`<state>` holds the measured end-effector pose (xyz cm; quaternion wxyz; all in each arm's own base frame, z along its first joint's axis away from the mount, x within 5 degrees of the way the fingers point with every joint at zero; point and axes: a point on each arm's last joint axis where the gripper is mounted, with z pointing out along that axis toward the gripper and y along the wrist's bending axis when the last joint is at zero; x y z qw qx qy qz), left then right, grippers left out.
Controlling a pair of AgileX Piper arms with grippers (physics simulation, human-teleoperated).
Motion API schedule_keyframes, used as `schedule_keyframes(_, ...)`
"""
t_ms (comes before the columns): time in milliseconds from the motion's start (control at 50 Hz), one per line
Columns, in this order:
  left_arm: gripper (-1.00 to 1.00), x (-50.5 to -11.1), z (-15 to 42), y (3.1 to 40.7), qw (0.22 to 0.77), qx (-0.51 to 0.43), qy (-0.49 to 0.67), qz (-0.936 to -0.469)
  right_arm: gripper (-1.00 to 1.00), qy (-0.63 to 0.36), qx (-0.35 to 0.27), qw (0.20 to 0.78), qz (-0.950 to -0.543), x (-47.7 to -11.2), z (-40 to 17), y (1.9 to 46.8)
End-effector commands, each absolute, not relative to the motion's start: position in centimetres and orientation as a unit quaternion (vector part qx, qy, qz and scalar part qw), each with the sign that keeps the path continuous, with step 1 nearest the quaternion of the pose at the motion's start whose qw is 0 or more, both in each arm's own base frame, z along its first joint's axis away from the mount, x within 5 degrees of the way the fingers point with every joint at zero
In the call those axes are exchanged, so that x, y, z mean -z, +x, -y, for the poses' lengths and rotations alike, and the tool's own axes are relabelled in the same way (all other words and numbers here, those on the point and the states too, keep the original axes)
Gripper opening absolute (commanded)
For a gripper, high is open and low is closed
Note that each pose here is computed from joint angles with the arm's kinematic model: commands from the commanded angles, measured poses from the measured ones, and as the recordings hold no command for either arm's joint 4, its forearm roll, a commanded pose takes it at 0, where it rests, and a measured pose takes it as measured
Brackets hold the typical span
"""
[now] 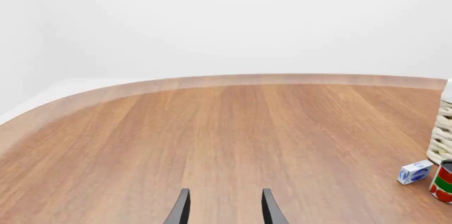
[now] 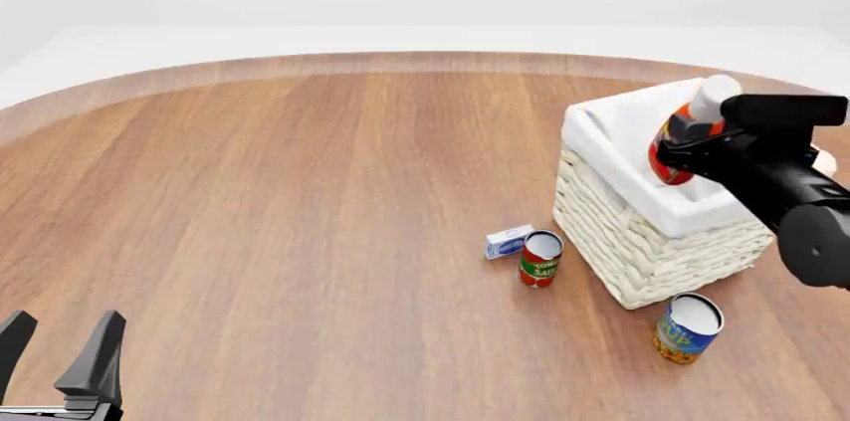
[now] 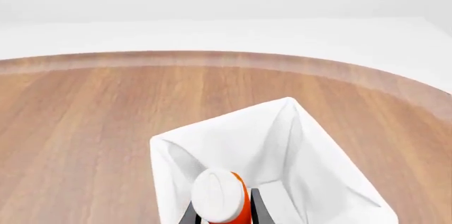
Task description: Pick up the ketchup, and put it in the basket.
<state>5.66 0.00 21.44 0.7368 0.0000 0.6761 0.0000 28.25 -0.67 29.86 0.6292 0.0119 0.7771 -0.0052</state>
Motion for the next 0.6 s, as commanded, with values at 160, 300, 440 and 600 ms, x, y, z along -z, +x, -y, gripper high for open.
schedule_keyframes(160, 1.0, -21.4, 0.0, 5.7, 0.737, 0.0, 0.0, -0.676, -1.0, 0.022, 0.005, 0.613, -0.79, -29.0, 1.0, 29.4)
schedule_keyframes(300, 1.0, -21.4, 0.0, 5.7, 0.737, 0.0, 0.0, -0.676, -1.0, 0.024, 0.004, 0.606, -0.795, -28.7, 1.1, 29.7)
schedule_keyframes(440, 1.0, -21.4, 0.0, 5.7, 0.737, 0.0, 0.0, -0.676, -1.0, 0.024, 0.004, 0.601, -0.799, -28.3, 1.1, 30.0)
schedule_keyframes(600, 1.0, -21.4, 0.0, 5.7, 0.737, 0.0, 0.0, -0.676, -1.0, 0.028, 0.004, 0.594, -0.804, -27.9, 1.3, 30.4)
